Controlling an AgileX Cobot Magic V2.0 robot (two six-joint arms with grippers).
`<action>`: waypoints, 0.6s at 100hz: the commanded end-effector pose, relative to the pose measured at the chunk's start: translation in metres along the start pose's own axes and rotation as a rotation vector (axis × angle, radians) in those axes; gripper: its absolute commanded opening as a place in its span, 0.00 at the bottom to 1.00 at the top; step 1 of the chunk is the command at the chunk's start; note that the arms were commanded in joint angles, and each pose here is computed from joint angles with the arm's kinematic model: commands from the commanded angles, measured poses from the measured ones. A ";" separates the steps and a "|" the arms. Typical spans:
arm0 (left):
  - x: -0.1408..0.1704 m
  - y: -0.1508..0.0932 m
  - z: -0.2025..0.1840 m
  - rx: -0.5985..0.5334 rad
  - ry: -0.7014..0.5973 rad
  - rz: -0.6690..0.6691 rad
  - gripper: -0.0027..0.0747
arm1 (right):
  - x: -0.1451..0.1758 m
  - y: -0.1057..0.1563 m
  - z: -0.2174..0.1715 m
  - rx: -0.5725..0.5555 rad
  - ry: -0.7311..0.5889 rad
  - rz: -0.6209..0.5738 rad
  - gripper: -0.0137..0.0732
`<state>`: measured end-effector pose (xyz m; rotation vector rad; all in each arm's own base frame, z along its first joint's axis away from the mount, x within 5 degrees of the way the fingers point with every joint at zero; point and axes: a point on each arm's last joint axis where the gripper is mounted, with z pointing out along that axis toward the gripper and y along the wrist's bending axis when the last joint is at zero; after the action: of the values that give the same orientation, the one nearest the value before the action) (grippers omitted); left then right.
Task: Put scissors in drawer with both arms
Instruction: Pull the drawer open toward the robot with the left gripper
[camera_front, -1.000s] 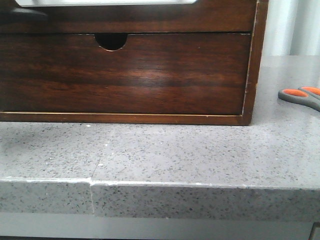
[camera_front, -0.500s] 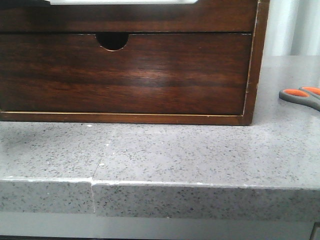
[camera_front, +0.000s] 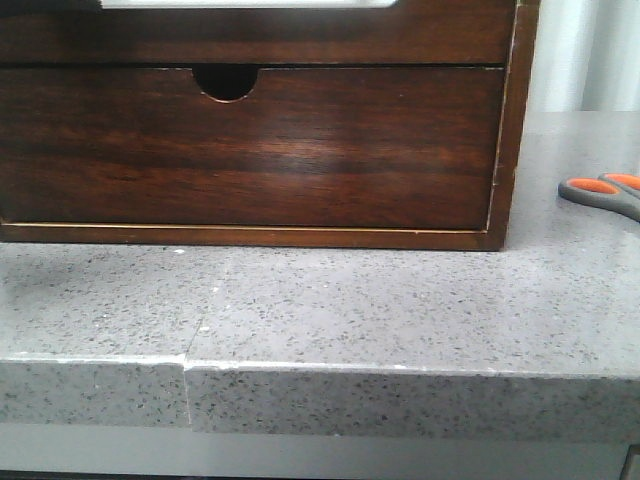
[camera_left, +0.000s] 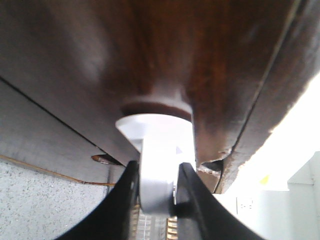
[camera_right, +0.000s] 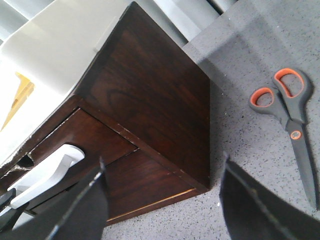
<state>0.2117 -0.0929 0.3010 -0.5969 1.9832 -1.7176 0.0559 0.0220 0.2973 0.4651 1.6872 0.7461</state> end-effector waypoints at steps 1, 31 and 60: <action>0.009 -0.017 -0.006 0.066 0.032 0.104 0.01 | -0.013 0.008 -0.001 -0.018 -0.075 -0.005 0.65; 0.033 -0.011 -0.028 0.086 0.027 0.113 0.01 | -0.013 0.008 -0.001 -0.016 -0.073 -0.009 0.65; 0.058 -0.009 -0.052 0.134 0.024 0.102 0.01 | -0.013 0.008 -0.001 -0.016 -0.073 -0.009 0.65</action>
<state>0.1485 -0.0840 0.2966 -0.5830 1.9206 -1.7419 0.0559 0.0218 0.2973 0.4632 1.6881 0.7417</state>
